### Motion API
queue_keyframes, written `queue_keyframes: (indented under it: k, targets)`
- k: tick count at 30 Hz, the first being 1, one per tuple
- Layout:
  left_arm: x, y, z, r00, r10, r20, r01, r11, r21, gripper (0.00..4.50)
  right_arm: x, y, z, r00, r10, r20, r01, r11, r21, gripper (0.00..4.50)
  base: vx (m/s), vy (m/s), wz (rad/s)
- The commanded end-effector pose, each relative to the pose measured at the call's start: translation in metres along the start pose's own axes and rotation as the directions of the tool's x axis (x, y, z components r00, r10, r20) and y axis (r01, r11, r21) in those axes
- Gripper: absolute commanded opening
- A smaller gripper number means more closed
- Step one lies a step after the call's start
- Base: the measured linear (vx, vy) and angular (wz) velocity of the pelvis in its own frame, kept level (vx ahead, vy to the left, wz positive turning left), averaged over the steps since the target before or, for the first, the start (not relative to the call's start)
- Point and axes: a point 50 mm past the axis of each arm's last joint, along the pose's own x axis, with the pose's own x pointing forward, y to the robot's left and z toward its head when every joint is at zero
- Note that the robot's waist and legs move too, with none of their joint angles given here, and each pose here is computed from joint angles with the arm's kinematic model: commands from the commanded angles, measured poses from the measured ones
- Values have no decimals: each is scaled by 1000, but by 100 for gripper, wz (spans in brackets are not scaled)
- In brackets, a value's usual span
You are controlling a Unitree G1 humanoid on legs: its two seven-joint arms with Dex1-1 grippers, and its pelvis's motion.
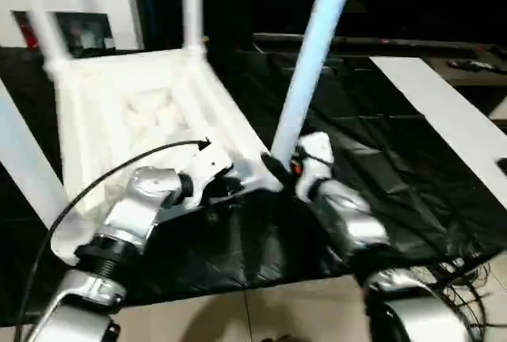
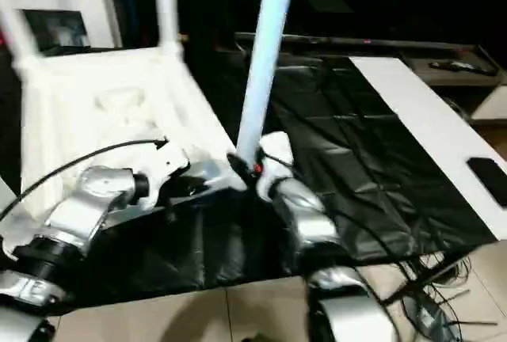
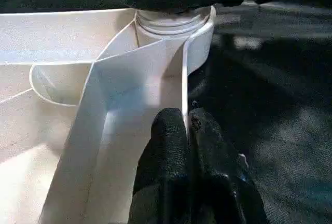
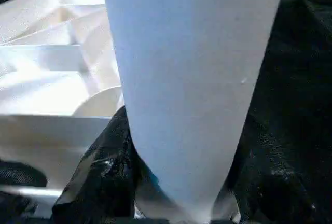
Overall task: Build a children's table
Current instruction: Rotate leg to tighten
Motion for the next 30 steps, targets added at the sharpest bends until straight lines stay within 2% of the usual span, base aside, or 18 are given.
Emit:
queue_keyframes:
  k: [1,3,5,8,9,10,11,12,15,19,21,22,25,27,28,30]
  targets:
    - [27,-29,28,984,-142,106,136,989,65,0,17,48,-8,985,166,-38,-163,984,71,200,0,0,0]
    - [26,-29,27,984,-150,95,143,987,77,0,17,52,-4,981,193,-2,-193,980,45,200,0,0,0]
    - [25,-29,26,984,-155,91,148,986,81,0,15,49,-2,983,184,20,-185,981,58,256,0,0,0]
    - [22,-29,24,984,-160,82,153,985,83,0,10,37,-2,986,165,30,-166,985,53,280,0,0,0]
    - [19,-27,21,982,-173,79,166,983,80,0,4,26,-2,982,188,17,-188,982,2,292,0,0,0]
    - [18,-27,21,982,-174,79,167,983,81,0,4,25,-2,982,190,16,-190,982,-2,305,0,0,0]
    - [15,-27,19,978,-195,78,187,978,92,0,-2,17,-2,973,229,-11,-230,971,-70,314,0,0,0]
    - [13,-26,17,976,-205,77,198,976,91,0,-6,13,-3,967,254,-26,-255,962,-95,320,0,0,0]
    - [7,-23,13,970,-233,66,225,968,112,0,-14,1,1,946,322,-43,-325,940,-108,320,55,-4,5]
    - [-7,-15,5,956,-291,32,285,949,132,0,-30,-14,11,861,499,-101,-509,849,-144,320,29,-7,2]
    - [-7,-15,5,956,-292,32,285,949,132,0,-30,-14,11,860,499,-101,-509,848,-144,320,0,0,0]
    - [-12,-13,3,947,-320,24,314,940,135,0,-35,-17,15,825,551,-124,-564,812,-147,320,0,0,0]
    - [-19,-12,0,929,-371,6,366,919,146,0,-41,-22,19,769,619,-158,-639,755,-148,320,0,0,0]
    - [-26,-11,-4,906,-423,-10,420,897,140,0,-47,-23,22,688,695,-207,-724,676,-138,320,0,0,0]
    - [-26,-11,-4,905,-424,-11,421,896,140,0,-47,-23,22,686,697,-208,-726,674,-137,293,0,0,0]
    - [-28,-10,-6,899,-437,-19,434,889,145,0,-48,-23,23,660,718,-219,-749,650,-129,286,0,0,0]
